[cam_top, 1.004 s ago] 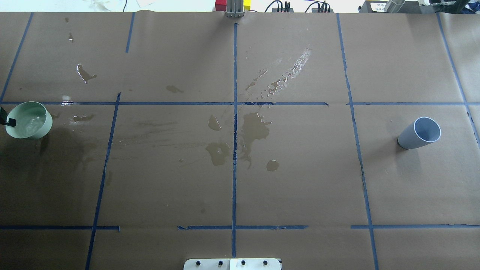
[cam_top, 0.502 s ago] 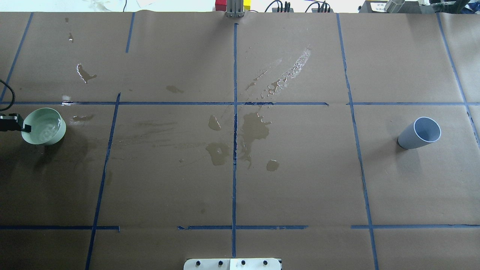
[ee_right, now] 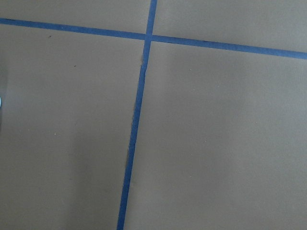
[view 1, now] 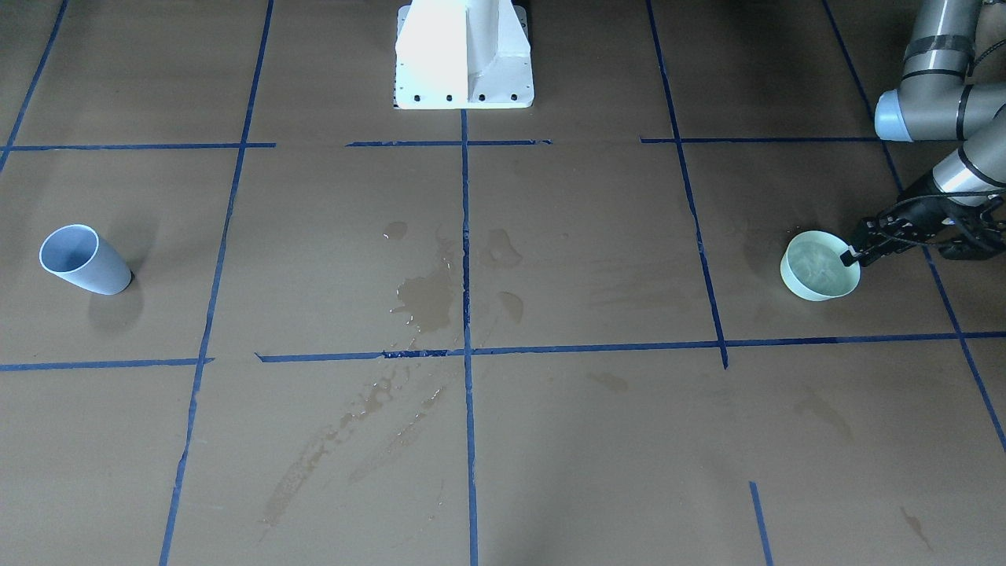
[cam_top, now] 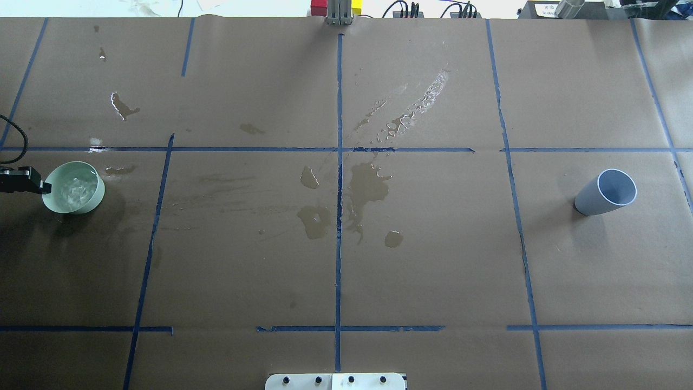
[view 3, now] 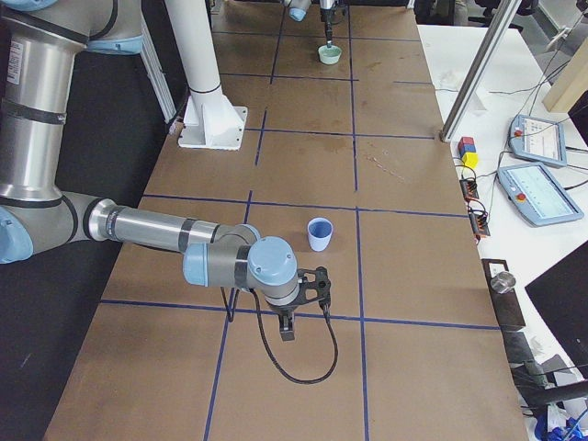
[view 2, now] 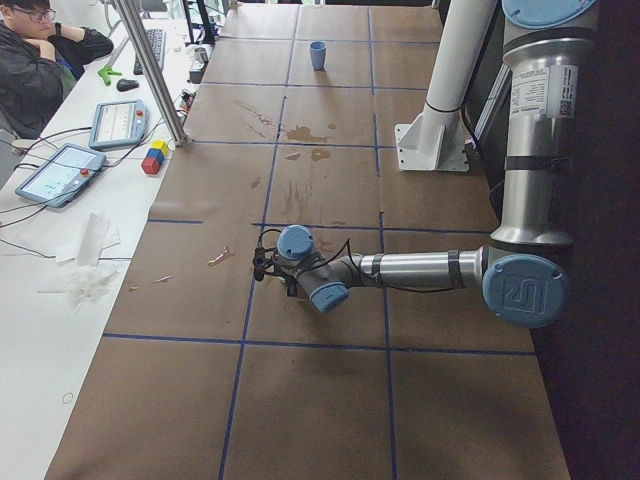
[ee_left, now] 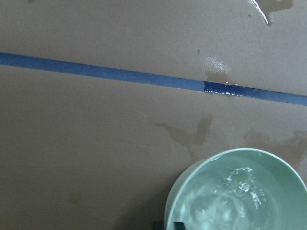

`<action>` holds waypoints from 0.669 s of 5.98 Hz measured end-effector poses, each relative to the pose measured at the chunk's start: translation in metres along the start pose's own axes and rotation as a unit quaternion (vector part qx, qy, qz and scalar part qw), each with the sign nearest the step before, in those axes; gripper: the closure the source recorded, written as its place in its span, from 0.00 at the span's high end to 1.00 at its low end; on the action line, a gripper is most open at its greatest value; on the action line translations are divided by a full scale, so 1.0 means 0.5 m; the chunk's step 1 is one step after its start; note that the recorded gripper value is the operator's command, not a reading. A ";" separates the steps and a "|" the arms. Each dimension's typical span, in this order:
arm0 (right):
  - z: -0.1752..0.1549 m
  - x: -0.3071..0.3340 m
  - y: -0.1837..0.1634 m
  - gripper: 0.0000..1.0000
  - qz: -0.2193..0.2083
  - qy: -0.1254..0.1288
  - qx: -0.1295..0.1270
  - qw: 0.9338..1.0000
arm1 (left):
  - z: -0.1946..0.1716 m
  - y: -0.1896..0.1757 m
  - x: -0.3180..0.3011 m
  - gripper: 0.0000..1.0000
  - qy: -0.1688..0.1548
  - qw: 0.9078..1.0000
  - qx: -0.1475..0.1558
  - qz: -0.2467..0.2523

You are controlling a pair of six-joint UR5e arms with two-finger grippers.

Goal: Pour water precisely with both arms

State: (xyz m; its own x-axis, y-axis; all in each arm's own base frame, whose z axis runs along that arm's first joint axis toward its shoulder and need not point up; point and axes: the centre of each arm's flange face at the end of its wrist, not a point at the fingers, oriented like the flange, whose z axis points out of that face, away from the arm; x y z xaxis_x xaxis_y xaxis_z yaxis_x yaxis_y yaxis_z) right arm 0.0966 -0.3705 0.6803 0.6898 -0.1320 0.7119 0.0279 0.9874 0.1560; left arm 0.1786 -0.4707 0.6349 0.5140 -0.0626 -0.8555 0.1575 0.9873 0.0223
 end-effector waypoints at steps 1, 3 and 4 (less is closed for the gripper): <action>0.000 0.000 0.000 1.00 0.000 0.000 0.000 1.000 | -0.007 0.000 0.013 1.00 0.005 1.000 0.002 0.006; 0.000 0.000 0.000 1.00 -0.002 0.000 0.000 1.000 | -0.026 -0.003 0.020 1.00 0.011 0.999 0.003 0.036; 0.000 0.000 0.000 1.00 -0.003 -0.001 0.000 1.000 | -0.046 -0.016 -0.004 1.00 0.001 0.998 0.005 0.064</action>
State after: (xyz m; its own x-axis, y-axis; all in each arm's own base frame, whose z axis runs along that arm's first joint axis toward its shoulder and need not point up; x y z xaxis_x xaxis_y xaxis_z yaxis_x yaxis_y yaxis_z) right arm 0.0965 -0.3706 0.6803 0.6888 -0.1382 0.7117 0.0316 0.9864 0.1610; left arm 0.1568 -0.4751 0.6243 0.5292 0.0640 -0.8461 0.0991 0.9857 0.1365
